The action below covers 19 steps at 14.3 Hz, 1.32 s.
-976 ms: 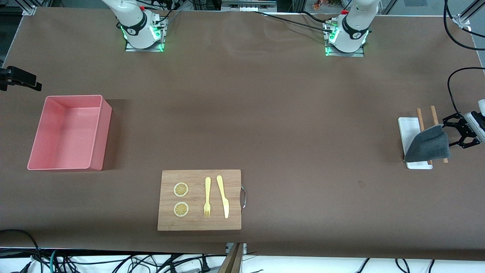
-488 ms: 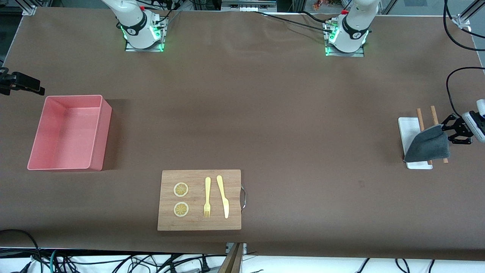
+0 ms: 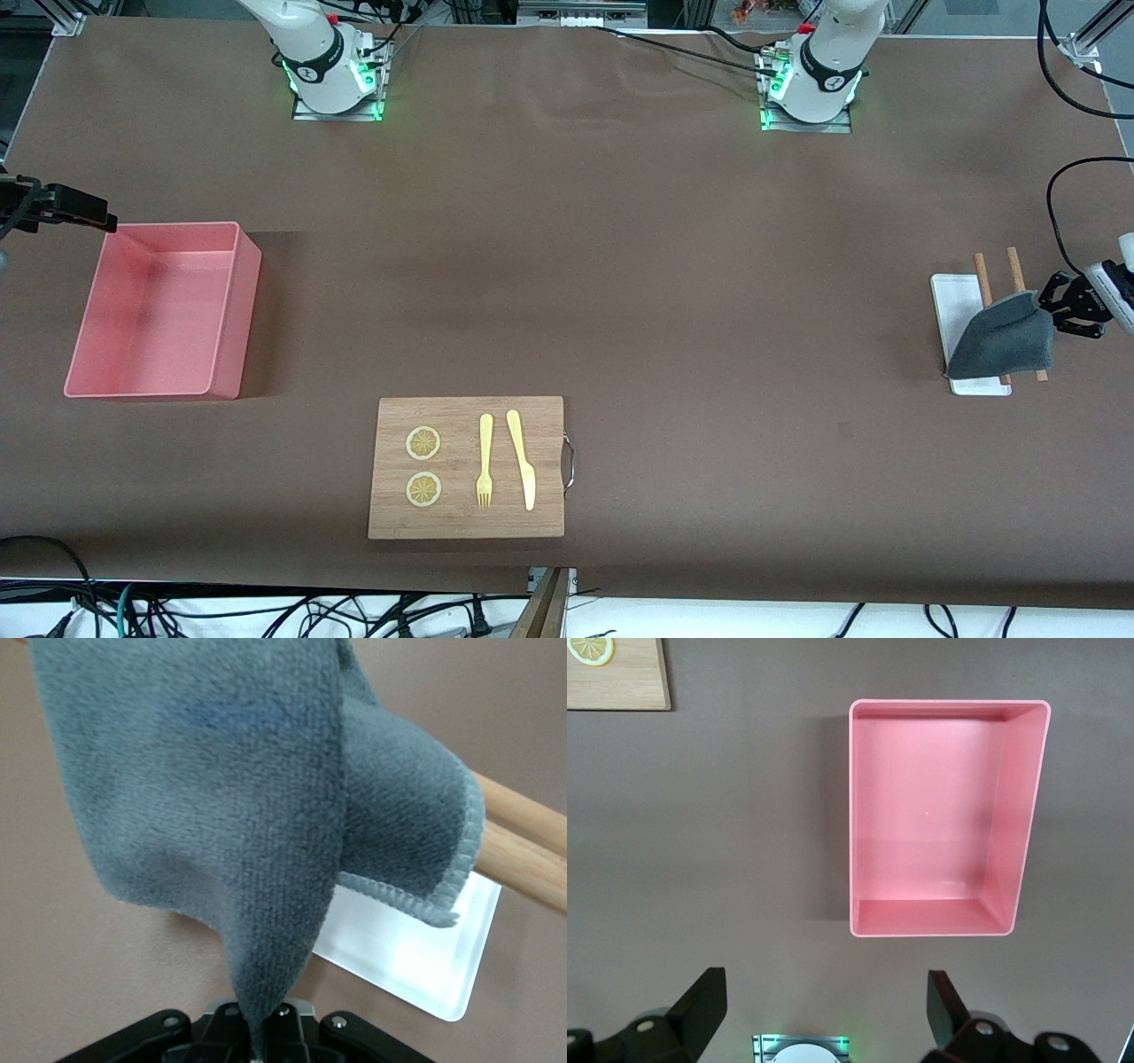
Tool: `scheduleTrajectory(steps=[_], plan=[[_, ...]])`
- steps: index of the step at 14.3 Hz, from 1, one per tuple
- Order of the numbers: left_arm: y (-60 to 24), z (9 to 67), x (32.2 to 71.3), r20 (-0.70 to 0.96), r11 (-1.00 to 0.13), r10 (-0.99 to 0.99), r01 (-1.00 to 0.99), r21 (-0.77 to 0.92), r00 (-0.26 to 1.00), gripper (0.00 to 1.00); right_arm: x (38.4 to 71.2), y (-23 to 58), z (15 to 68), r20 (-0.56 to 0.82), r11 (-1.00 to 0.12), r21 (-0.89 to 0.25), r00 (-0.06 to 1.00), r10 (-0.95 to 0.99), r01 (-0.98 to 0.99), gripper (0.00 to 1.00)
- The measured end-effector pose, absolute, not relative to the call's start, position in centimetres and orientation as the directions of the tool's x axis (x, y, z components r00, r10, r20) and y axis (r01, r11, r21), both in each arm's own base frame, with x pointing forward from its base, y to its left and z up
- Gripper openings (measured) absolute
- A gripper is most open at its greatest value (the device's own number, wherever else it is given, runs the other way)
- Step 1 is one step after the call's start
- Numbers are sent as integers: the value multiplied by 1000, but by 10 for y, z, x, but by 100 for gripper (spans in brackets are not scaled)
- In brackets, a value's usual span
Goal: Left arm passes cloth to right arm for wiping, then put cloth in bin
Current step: 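Lift the grey cloth with the left gripper while the right gripper advances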
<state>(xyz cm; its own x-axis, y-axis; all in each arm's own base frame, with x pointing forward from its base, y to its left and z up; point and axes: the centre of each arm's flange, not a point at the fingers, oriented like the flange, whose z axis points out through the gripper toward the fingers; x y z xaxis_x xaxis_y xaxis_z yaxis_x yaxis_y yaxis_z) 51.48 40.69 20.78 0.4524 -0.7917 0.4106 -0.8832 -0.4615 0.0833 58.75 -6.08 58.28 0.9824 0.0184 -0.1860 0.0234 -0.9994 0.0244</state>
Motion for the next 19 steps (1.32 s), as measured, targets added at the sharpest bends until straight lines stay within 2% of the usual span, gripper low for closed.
scheduleTrajectory(steps=[4,10,13,16,19], plan=[[414,254,524,390,-431,-809,-895,114,439,3,588,-61,582,-187,-999,25,982,18,23,100],[384,419,521,272,-444,-840,-882,155,470,3,590,-54,578,-195,-999,23,980,27,32,100],[318,484,529,149,-505,-829,-836,215,539,3,597,-31,568,-200,-1000,8,980,2,3,100],[207,539,552,-2,-590,-793,-767,251,609,3,611,5,545,-208,-995,-32,975,-82,-91,100],[100,567,570,-89,-667,-737,-698,260,671,3,620,46,530,-225,-975,-77,956,-185,-207,100]])
